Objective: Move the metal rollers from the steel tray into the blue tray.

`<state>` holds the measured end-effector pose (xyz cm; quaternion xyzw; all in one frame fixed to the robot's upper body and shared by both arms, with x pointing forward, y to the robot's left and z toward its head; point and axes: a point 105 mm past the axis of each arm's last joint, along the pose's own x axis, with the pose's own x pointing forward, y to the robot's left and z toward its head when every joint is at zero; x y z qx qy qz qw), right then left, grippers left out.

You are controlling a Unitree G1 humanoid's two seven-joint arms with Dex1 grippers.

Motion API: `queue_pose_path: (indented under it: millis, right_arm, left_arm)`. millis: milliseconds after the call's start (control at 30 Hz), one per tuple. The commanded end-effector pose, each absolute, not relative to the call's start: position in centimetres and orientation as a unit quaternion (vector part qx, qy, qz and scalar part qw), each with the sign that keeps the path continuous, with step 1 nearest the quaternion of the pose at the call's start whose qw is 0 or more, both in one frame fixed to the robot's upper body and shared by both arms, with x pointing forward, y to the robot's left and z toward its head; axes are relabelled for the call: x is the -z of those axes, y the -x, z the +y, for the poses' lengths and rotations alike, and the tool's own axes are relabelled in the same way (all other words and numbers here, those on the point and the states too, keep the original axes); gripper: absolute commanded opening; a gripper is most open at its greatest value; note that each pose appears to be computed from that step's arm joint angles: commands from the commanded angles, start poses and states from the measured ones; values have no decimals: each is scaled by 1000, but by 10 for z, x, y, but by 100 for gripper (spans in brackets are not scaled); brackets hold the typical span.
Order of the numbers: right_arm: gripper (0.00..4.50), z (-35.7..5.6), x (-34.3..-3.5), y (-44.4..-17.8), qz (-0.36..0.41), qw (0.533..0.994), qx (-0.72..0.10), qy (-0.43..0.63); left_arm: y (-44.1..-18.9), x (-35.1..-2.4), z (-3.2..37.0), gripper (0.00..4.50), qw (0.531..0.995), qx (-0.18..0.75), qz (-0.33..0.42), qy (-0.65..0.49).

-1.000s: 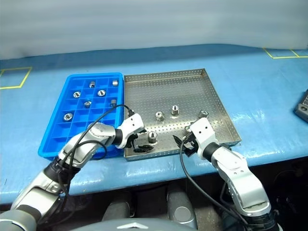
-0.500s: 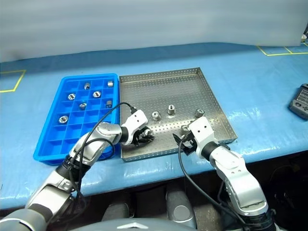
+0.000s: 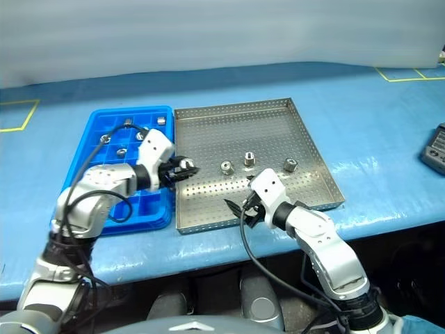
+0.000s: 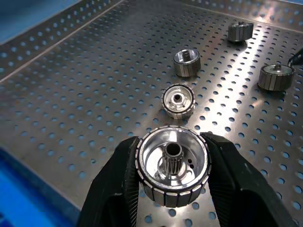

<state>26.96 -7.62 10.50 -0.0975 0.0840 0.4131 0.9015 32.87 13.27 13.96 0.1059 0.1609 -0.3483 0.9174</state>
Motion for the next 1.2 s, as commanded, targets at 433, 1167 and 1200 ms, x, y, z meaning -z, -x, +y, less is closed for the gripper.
queue_pose_path:
  millis: [433, 1167, 1200]
  right_arm:
    - [450, -63, -109, -283, 79, 888, -441, 108]
    - [450, -84, -111, -294, 74, 918, -372, 117]
    - [450, -88, -112, -295, 73, 923, -359, 119]
  left_arm:
    - [-294, -122, 264, 169, 962, -23, 248, -111]
    - [-330, -171, 126, 348, 953, 292, 84, -13]
    - [-335, -169, 111, 348, 944, 318, 86, -17]
